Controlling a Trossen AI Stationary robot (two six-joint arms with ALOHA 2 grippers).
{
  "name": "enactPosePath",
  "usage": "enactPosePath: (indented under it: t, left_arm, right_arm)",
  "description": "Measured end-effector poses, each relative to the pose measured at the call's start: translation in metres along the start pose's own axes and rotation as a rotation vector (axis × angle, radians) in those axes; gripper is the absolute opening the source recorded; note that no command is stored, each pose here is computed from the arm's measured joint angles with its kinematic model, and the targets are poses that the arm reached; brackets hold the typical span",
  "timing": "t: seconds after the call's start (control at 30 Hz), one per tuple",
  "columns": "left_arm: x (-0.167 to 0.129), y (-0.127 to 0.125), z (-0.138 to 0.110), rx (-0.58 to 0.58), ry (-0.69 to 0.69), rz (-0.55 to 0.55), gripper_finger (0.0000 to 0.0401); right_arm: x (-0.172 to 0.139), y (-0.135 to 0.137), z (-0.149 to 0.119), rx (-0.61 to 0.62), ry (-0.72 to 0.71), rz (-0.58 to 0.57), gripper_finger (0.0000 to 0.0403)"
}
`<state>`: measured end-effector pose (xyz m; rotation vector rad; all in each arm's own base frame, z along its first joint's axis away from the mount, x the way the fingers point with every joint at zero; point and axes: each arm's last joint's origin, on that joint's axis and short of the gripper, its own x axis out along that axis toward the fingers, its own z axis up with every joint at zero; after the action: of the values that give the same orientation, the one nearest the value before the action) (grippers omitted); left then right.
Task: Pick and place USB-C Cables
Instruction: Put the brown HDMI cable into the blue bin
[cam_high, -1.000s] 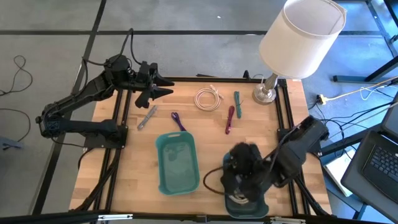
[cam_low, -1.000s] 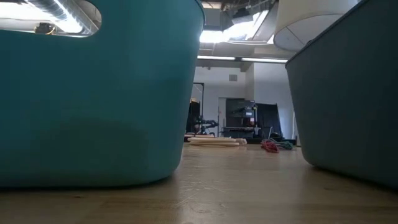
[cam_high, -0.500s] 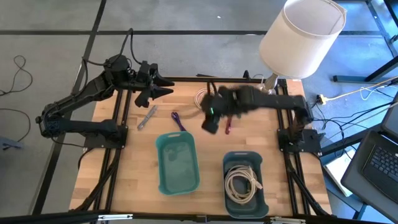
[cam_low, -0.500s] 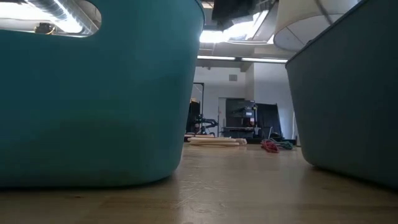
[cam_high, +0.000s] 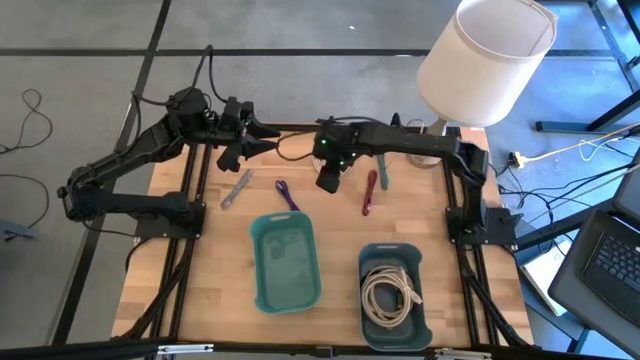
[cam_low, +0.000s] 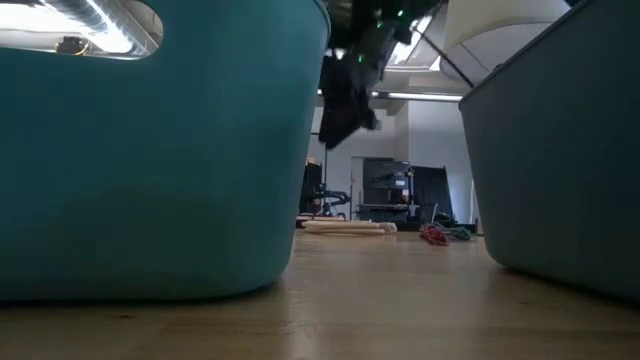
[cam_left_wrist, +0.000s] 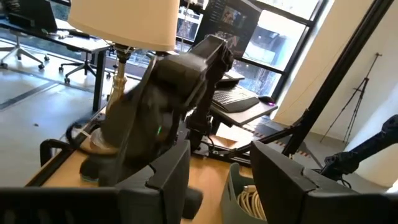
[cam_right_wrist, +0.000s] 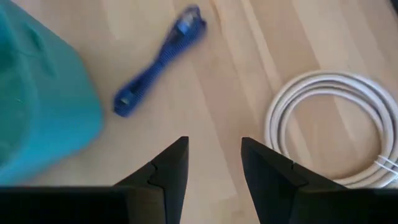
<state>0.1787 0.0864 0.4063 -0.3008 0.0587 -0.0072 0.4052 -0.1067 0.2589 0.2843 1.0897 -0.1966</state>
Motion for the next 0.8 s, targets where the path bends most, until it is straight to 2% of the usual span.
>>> enactPosePath:
  t: [0.1, 0.37, 0.5, 0.67, 0.8]
  left_arm:
    - [0.0, 0.0, 0.0, 0.0, 0.0, 0.0, 0.0161]
    - [0.0, 0.0, 0.0, 0.0, 0.001, 0.001, 0.0161]
    - [0.0, 0.0, 0.0, 0.001, 0.001, 0.001, 0.0161]
    - [0.0, 0.0, 0.0, -0.001, 0.001, -0.001, 0.0161]
    - [0.0, 0.0, 0.0, -0.022, 0.004, -0.007, 0.0161]
  right_arm:
    - [0.015, -0.003, -0.002, -0.027, 0.036, -0.058, 0.0152]
    - [0.043, -0.008, -0.006, -0.09, 0.135, -0.122, 0.0152]
    - [0.057, -0.011, 0.002, -0.135, 0.184, -0.165, 0.0152]
    - [0.075, -0.023, 0.017, -0.13, 0.216, -0.172, 0.0152]
    - [0.09, -0.035, 0.021, -0.116, 0.298, -0.17, 0.0152]
